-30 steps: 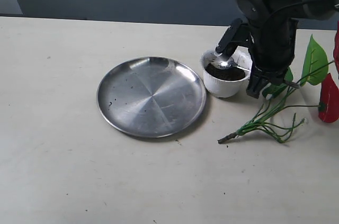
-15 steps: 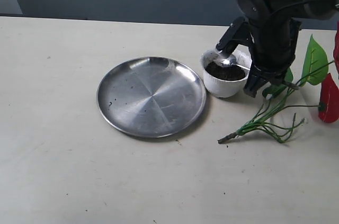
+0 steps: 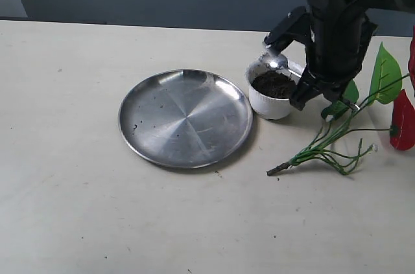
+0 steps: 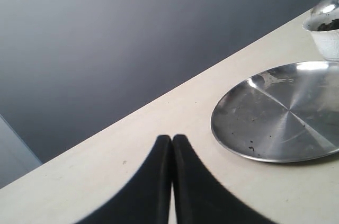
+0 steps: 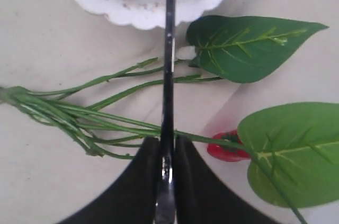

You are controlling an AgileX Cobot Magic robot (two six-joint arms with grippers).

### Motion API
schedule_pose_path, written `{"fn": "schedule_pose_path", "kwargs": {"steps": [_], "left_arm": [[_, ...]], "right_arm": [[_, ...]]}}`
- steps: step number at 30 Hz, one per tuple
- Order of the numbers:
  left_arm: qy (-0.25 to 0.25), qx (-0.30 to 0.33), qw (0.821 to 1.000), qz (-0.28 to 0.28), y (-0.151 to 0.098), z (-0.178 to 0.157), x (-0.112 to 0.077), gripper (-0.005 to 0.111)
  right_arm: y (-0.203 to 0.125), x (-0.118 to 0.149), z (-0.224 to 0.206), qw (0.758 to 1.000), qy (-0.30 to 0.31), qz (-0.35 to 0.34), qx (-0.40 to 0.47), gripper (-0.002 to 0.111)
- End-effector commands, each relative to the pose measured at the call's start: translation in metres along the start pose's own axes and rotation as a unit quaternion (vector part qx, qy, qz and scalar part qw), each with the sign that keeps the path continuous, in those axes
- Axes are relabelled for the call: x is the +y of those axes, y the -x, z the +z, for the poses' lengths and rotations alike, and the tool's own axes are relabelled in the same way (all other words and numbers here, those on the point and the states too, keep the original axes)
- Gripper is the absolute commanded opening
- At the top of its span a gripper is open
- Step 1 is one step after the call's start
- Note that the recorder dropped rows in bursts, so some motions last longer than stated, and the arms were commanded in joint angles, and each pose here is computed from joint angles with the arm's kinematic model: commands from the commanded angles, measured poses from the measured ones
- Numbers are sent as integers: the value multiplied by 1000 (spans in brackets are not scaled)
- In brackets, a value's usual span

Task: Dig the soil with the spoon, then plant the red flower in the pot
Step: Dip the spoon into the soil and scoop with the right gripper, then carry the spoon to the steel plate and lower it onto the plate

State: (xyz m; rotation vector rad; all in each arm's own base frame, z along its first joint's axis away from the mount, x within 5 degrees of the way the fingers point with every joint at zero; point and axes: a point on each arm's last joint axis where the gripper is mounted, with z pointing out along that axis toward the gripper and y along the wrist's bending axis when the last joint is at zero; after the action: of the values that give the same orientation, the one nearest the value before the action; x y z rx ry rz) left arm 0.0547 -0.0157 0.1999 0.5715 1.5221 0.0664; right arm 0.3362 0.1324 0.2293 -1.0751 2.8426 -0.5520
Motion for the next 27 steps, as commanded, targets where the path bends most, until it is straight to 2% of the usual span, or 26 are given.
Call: {"fn": "schedule_pose_path", "kwargs": {"steps": [1,2,4,9,14,21,27], "left_arm": [[-2,-11,1000,-7,2,-1,0,1],[-2,-11,1000,-7,2,-1,0,1],[-2,-11,1000,-7,2,-1,0,1],[-2,-11,1000,-7,2,-1,0,1],[-2,-11,1000,-7,2,-1,0,1],[-2,-11,1000,-7,2,-1,0,1],[-2,-11,1000,-7,2,-1,0,1]], "right_arm": [[6,18,-50,976,115,74,-172,0],[15,29,-54,963,152,70,-210,0],[35,54,-45,951,202,63,-227,0],[66,100,12,958,226,61,-167,0],[72,110,32,961,226,70,-146,1],[82,108,37,956,210,75,-190,1],[83,109,40,957,210,74,-185,1]]}}
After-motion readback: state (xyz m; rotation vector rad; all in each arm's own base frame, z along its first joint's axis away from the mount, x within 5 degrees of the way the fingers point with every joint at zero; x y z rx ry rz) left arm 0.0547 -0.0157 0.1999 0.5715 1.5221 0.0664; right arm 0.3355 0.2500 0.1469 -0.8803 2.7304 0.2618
